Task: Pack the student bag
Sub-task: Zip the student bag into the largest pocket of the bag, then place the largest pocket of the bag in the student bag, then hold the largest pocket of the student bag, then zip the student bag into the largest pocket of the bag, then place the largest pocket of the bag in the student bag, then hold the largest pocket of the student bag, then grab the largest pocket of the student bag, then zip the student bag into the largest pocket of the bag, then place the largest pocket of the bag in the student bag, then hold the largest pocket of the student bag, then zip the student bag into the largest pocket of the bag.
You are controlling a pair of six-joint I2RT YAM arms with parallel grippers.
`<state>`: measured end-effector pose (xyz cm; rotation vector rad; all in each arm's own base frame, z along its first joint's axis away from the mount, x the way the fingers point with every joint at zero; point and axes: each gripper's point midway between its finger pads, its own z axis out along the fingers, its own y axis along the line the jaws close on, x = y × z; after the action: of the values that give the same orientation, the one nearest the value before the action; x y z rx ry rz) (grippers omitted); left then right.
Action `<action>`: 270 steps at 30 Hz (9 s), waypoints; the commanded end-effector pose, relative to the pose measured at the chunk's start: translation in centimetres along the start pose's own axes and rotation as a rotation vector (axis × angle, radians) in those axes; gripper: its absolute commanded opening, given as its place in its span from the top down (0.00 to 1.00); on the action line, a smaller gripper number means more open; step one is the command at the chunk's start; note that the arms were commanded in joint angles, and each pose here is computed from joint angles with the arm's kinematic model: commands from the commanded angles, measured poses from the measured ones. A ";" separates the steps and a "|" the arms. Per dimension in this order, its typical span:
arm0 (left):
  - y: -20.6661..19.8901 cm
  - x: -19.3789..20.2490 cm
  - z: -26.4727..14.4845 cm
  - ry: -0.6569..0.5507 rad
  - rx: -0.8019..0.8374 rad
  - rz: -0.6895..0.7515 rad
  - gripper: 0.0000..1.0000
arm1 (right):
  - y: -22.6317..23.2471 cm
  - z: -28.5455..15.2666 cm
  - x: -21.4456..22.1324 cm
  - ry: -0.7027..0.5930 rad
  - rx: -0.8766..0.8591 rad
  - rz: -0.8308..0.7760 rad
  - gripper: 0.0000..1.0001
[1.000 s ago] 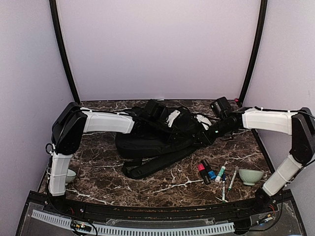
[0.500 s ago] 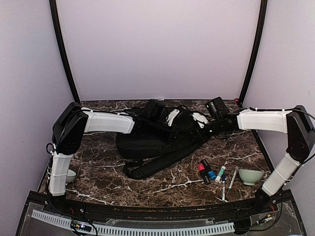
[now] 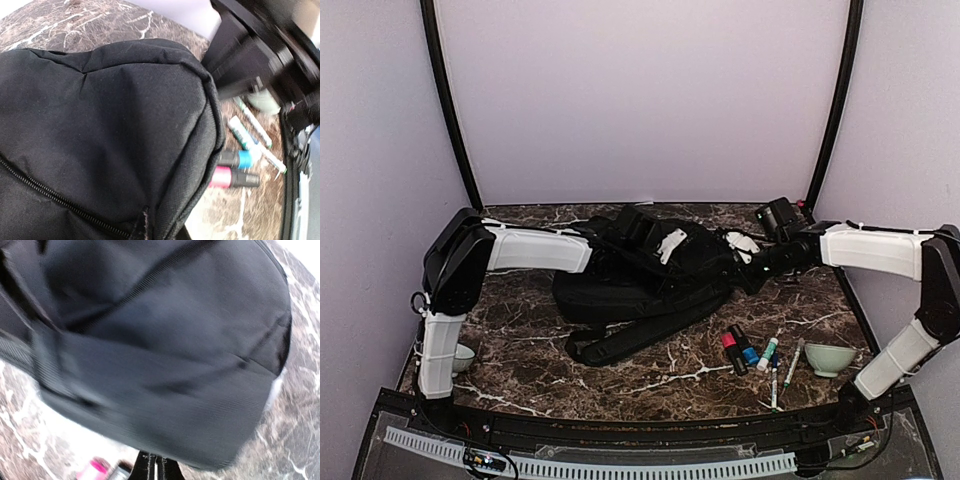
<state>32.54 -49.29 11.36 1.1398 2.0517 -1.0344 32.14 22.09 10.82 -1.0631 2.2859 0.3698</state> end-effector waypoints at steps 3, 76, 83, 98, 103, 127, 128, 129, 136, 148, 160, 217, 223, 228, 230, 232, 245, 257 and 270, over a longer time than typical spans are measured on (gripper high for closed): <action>0.0 3.8 -3.9 0.146 -0.067 0.067 1.00 | -3.0 -0.7 3.7 0.077 0.072 0.003 1.00; -6.9 12.5 -8.9 0.162 -0.116 0.165 1.00 | -4.6 4.2 4.7 0.169 -0.170 0.033 1.00; -6.1 12.9 -10.8 0.152 -0.197 0.149 0.98 | -4.6 3.4 2.1 0.106 -0.198 -0.008 1.00; -7.6 6.6 -7.8 0.052 -0.109 0.091 0.36 | 5.2 1.2 0.4 0.028 -0.463 0.038 0.62; -7.4 7.4 -6.1 0.136 -0.090 0.040 0.24 | 5.7 3.1 -0.8 0.061 -0.546 0.166 0.55; -3.6 12.8 -4.7 0.396 -0.374 0.101 0.52 | 6.7 -1.7 -10.7 -0.228 -0.705 0.123 1.00; -3.6 12.5 -4.6 0.385 -0.373 0.099 0.57 | 6.8 -2.7 -10.9 -0.254 -0.733 0.124 1.00; -3.7 12.1 -4.6 0.368 -0.374 0.097 0.64 | 6.7 -3.5 -11.2 -0.283 -0.753 0.135 1.00; -4.6 8.0 -5.2 0.195 -0.363 0.108 1.00 | 3.7 -2.9 -9.4 -0.269 -0.593 0.156 0.85; -6.6 2.8 -4.5 0.005 -0.253 0.069 1.00 | 5.5 -2.4 -0.6 -0.073 -0.381 0.090 0.58; -4.8 -0.2 -3.4 -0.122 -0.103 -0.156 1.00 | 9.5 -0.8 0.6 -0.051 -0.494 0.031 0.60; -5.3 17.1 -10.3 0.358 -0.209 -0.029 1.00 | -2.4 4.1 2.8 0.063 -0.170 0.044 1.00; -0.8 15.5 -15.2 0.251 -0.561 0.025 0.60 | 5.6 2.8 0.7 0.016 -0.329 -0.148 1.00; -3.4 9.5 -15.2 0.007 -0.504 0.138 0.41 | 11.2 1.7 -0.6 -0.005 -0.449 -0.202 1.00; -4.7 7.4 -14.6 -0.053 -0.471 0.170 0.37 | 12.3 1.4 -1.1 -0.011 -0.473 -0.205 1.00; -5.7 5.8 -13.6 -0.100 -0.440 0.192 0.34 | 13.1 1.2 -1.2 -0.012 -0.489 -0.205 1.00; -9.1 1.7 -7.7 -0.239 -0.306 0.247 0.22 | 14.6 0.8 -1.7 -0.020 -0.550 -0.182 1.00; -6.6 4.4 -4.6 -0.098 -0.381 0.323 0.30 | 14.7 0.8 -1.6 -0.019 -0.556 -0.176 1.00; -7.7 5.5 -5.6 -0.094 -0.322 0.332 1.00 | 8.4 3.7 -1.8 0.010 -0.449 -0.050 1.00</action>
<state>23.95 -45.49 11.82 1.1570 1.8106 -0.4994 23.77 30.44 8.10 -1.4330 2.2642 0.9328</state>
